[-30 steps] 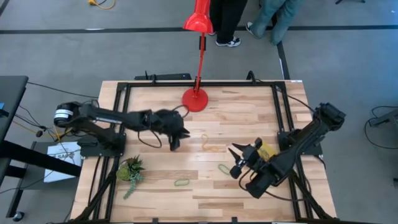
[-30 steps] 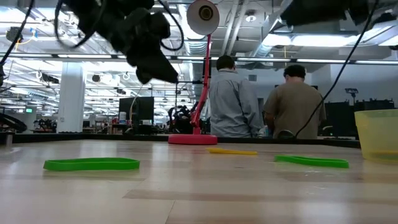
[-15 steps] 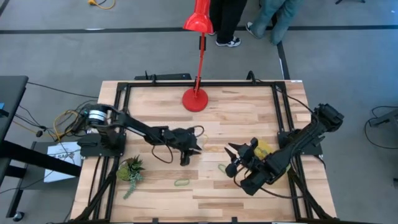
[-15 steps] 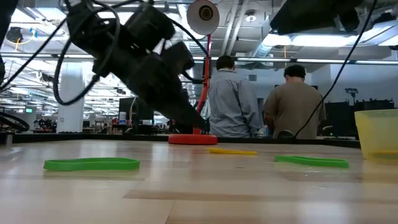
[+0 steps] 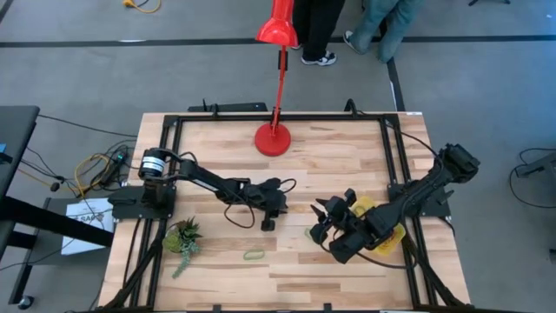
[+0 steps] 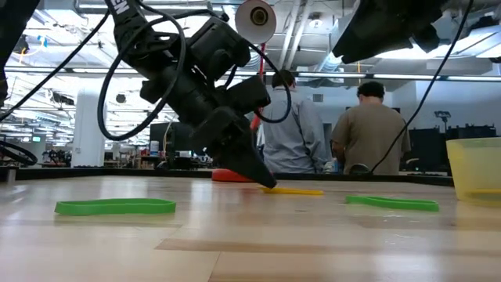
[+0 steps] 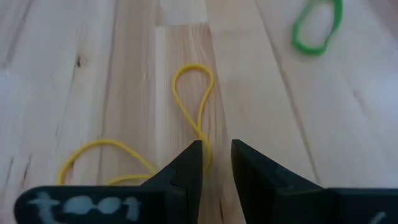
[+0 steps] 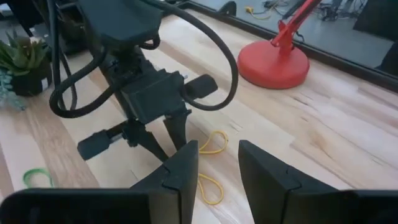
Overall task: Pick and place rubber bands into bin
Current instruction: Put the yellow rubber band into the container
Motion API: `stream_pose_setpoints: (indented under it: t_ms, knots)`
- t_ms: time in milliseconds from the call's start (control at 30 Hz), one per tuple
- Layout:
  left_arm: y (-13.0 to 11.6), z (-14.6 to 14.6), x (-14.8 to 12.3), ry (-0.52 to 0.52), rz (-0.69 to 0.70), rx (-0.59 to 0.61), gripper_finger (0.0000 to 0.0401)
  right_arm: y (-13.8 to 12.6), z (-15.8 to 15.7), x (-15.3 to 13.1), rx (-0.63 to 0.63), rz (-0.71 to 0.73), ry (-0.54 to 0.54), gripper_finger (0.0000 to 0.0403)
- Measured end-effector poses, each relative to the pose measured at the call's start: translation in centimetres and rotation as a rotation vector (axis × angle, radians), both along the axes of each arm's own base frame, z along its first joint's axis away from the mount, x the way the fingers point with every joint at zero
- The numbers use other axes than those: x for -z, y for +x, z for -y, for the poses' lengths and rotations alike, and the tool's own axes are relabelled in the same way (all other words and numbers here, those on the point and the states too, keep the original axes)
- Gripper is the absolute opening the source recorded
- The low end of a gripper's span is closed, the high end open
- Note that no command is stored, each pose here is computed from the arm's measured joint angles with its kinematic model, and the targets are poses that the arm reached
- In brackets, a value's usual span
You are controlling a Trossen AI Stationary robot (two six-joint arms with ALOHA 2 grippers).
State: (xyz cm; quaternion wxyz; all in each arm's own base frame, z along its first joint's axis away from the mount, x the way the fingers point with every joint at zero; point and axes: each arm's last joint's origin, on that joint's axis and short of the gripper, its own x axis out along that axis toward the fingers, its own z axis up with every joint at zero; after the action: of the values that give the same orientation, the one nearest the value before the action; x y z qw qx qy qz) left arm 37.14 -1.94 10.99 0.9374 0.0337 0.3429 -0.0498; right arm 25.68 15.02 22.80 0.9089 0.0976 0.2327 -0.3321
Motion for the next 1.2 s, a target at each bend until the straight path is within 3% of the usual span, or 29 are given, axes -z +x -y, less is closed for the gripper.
stream_pose_setpoints:
  t_ms: [233,433,800,933,1100,1200]
  knots:
    - [-0.2,-0.2,0.2,0.041,-0.02,-0.068,0.0076,0.1,0.1,0.0,0.004,-0.002,0.005,0.0108]
    - [-0.3,-0.2,0.3,0.054,-0.026,-0.055,0.0071,0.1,0.1,0.0,0.004,-0.002,0.005,0.0108]
    - [-0.3,-0.2,0.3,0.068,-0.025,-0.036,0.0007,0.4,0.6,0.0,0.022,-0.001,0.006,0.0108]
    - [-0.1,-0.3,0.1,0.069,-0.002,-0.074,0.0002,0.5,0.8,0.0,0.032,-0.001,0.007,0.0108]
    - [0.2,-0.3,-2.6,-0.014,0.1,-0.132,0.0001,0.5,0.7,0.1,0.013,-0.021,0.04,0.0108]
    - [0.1,-0.1,-5.3,-0.093,0.196,-0.089,0.0,0.5,0.7,0.1,0.007,-0.028,0.049,0.0108]
